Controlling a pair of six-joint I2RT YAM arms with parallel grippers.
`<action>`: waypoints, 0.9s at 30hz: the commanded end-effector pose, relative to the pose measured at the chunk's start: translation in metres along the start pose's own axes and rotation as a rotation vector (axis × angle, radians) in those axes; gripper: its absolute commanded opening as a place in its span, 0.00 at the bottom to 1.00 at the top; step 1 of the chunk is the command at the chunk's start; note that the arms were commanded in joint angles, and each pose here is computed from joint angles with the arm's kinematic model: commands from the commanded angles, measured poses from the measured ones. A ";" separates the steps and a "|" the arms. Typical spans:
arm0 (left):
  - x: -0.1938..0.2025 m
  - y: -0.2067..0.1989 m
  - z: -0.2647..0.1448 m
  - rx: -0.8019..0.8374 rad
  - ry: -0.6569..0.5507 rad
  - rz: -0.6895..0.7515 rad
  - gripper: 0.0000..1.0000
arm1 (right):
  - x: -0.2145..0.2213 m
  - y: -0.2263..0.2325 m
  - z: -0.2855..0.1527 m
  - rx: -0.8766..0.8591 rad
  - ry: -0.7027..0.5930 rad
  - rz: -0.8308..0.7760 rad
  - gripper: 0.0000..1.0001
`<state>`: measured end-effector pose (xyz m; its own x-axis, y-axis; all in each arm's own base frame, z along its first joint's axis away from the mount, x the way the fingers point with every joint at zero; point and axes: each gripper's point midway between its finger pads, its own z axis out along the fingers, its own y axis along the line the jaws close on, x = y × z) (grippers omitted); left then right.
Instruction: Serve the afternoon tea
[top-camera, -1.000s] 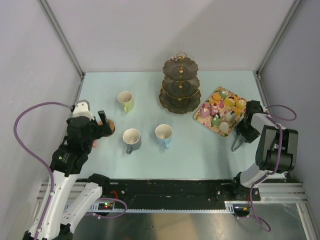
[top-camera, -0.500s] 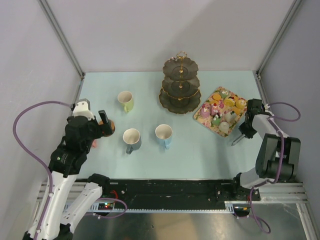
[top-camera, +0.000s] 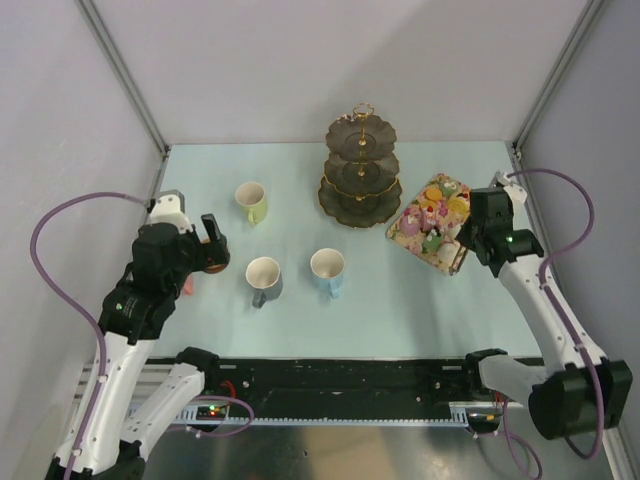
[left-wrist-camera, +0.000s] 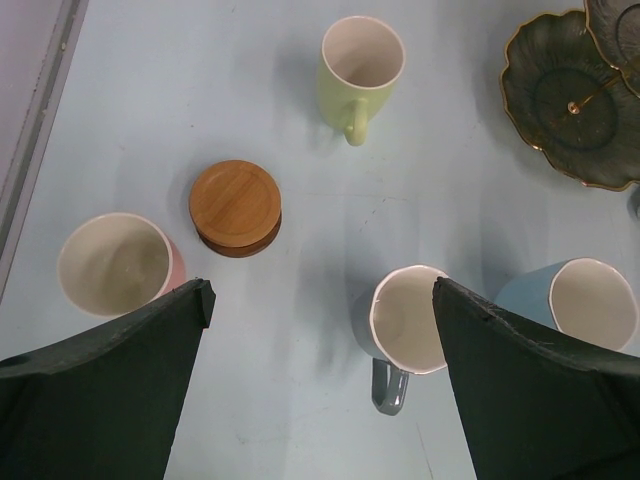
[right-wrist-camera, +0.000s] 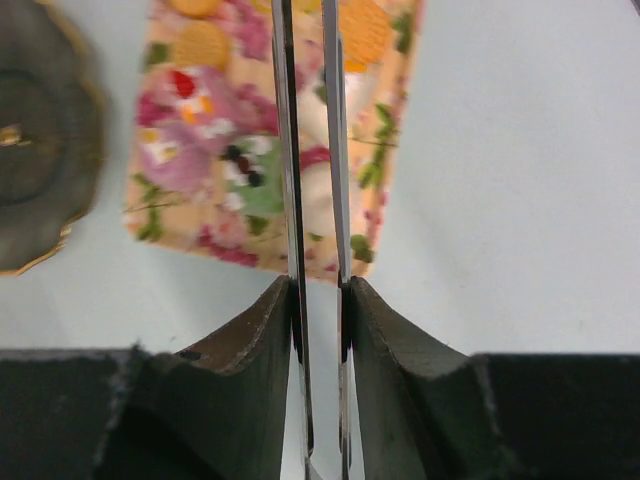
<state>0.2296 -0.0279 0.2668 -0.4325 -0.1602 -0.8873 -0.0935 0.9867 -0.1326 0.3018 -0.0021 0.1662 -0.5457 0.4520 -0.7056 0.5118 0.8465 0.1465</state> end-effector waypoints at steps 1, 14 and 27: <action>-0.023 -0.011 -0.005 0.045 -0.056 -0.012 1.00 | -0.033 0.034 -0.047 -0.176 -0.120 -0.064 0.33; -0.028 -0.021 0.001 0.075 -0.042 -0.022 1.00 | -0.005 0.081 -0.094 -0.403 0.017 -0.210 0.40; -0.028 0.003 -0.002 -0.032 -0.088 -0.011 1.00 | 0.004 0.064 -0.103 -0.324 0.090 -0.333 0.40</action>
<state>0.2408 -0.0357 0.2743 -0.4370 -0.1613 -0.8849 -0.0714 0.9869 -0.1446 0.2691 0.0899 0.2377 -0.6871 0.1997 -0.6986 0.0796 0.9764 0.2008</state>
